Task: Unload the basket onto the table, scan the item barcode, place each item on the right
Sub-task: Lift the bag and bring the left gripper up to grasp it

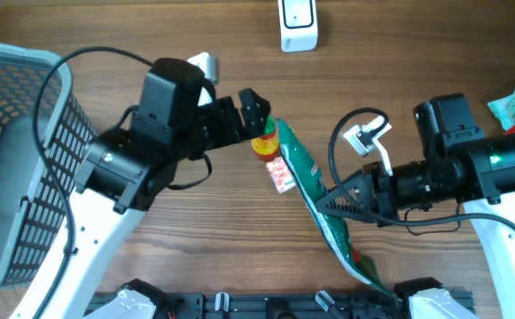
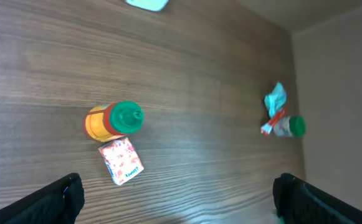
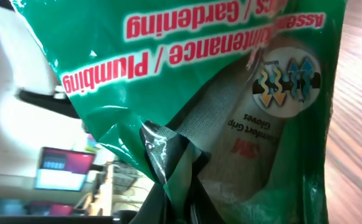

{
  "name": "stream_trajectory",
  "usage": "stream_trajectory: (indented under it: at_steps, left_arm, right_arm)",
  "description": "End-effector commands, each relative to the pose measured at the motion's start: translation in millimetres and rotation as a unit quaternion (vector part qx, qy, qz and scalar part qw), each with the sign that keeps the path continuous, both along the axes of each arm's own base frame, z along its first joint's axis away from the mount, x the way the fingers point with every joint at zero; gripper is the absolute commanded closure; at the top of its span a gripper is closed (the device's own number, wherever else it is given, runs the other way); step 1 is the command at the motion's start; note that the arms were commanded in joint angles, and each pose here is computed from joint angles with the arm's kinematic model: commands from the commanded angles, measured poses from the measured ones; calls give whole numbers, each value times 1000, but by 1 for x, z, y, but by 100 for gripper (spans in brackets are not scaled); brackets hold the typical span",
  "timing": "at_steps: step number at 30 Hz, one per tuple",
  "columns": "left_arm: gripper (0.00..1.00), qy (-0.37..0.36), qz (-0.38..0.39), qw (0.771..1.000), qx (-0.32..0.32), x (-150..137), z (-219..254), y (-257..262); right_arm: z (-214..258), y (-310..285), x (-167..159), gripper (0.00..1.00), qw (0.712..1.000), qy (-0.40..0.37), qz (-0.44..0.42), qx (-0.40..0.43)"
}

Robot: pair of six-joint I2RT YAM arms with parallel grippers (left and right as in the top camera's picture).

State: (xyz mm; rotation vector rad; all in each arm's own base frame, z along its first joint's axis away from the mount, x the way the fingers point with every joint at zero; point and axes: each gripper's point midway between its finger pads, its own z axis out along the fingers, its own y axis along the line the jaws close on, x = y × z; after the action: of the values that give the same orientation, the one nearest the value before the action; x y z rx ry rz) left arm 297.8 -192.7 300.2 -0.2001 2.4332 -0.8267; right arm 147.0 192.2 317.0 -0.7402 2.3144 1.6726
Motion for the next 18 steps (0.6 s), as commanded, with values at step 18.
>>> stream_trajectory:
  at_steps: [18]
  left_arm:
    - [0, -139, 151, 977, -54, -111, 42, 110]
  right_arm:
    - [49, 10, -1, 96, 986, 117, -8, 120]
